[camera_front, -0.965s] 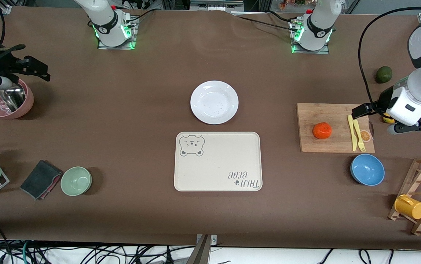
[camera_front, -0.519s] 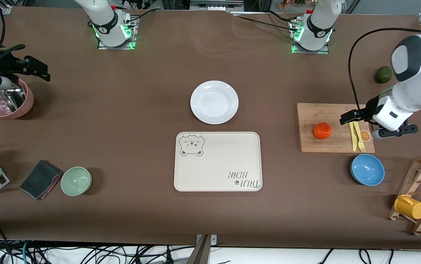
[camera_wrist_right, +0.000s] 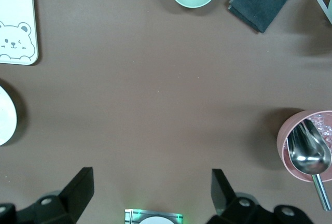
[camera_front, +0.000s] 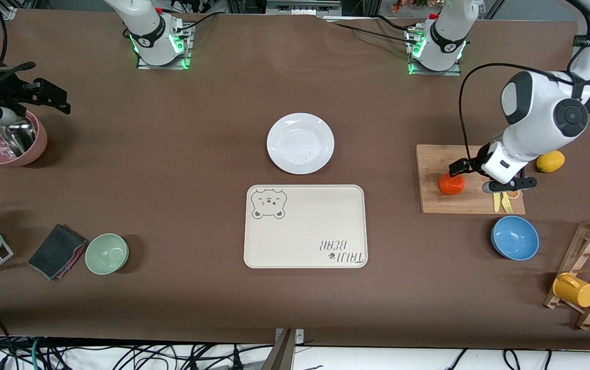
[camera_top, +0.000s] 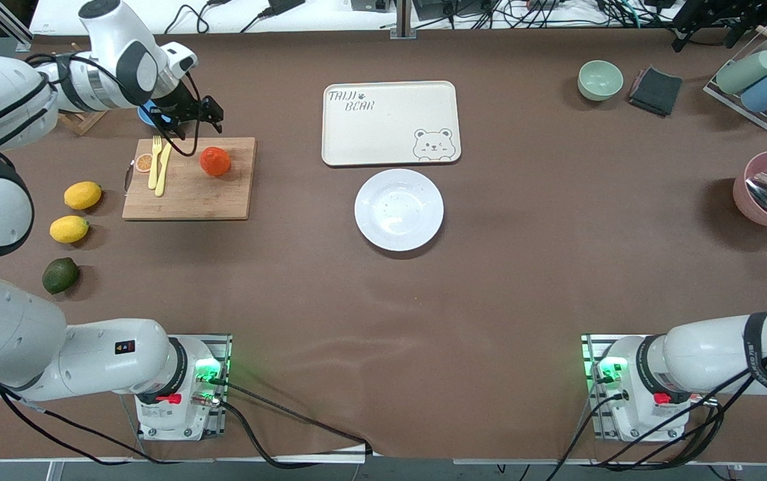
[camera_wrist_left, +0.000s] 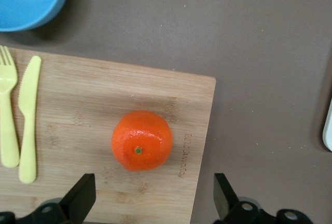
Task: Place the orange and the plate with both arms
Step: 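Close the left gripper on the orange and lift it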
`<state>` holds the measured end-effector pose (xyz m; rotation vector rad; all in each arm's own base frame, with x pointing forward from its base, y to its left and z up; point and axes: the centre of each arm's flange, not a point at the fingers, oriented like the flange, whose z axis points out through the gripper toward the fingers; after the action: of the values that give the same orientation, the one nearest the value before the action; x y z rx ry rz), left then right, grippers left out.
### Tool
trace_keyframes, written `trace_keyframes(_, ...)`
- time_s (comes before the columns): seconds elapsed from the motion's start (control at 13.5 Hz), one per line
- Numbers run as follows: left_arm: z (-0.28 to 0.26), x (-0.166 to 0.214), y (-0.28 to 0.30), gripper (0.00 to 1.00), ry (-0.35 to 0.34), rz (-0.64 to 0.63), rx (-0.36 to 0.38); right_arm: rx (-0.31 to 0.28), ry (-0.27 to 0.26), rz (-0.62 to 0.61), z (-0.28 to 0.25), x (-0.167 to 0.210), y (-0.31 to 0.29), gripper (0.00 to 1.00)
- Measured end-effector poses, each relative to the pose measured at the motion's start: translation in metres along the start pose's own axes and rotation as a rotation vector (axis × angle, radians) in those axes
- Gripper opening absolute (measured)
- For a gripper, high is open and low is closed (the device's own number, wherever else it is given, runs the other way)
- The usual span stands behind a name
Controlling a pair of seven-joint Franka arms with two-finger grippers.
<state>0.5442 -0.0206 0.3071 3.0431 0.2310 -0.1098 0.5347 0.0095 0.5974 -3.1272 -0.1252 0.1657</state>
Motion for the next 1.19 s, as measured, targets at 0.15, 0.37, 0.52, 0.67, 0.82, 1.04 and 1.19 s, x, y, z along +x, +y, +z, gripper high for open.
trace_keyframes(0.15,0.019,0.003,-0.002,1.0,-0.008,0.01,0.007,0.0,0.0,0.0,0.0,0.0,0.0,1.0)
trace_keyframes(0.37,0.038,0.007,-0.003,1.0,-0.004,0.035,0.028,0.0,0.0,0.0,0.0,0.0,0.0,1.0)
trace_keyframes(0.52,0.05,0.009,-0.004,1.0,-0.006,0.035,0.024,0.0,0.0,0.0,0.0,0.0,0.0,1.0)
trace_keyframes(0.67,0.065,0.01,-0.005,1.0,-0.014,0.034,0.02,0.0,0.0,0.0,0.0,0.0,0.0,1.0)
trace_keyframes(0.82,0.081,0.011,-0.007,1.0,-0.021,0.033,0.016,0.0,0.0,0.0,0.0,0.0,0.0,1.0)
trace_keyframes(1.04,0.091,0.013,-0.012,1.0,-0.023,0.029,0.015,0.0,0.0,0.0,0.0,0.0,0.0,1.0)
trace_keyframes(1.19,0.094,0.013,-0.016,1.0,-0.025,0.024,0.016,0.0,0.0,0.0,0.0,0.0,0.0,1.0)
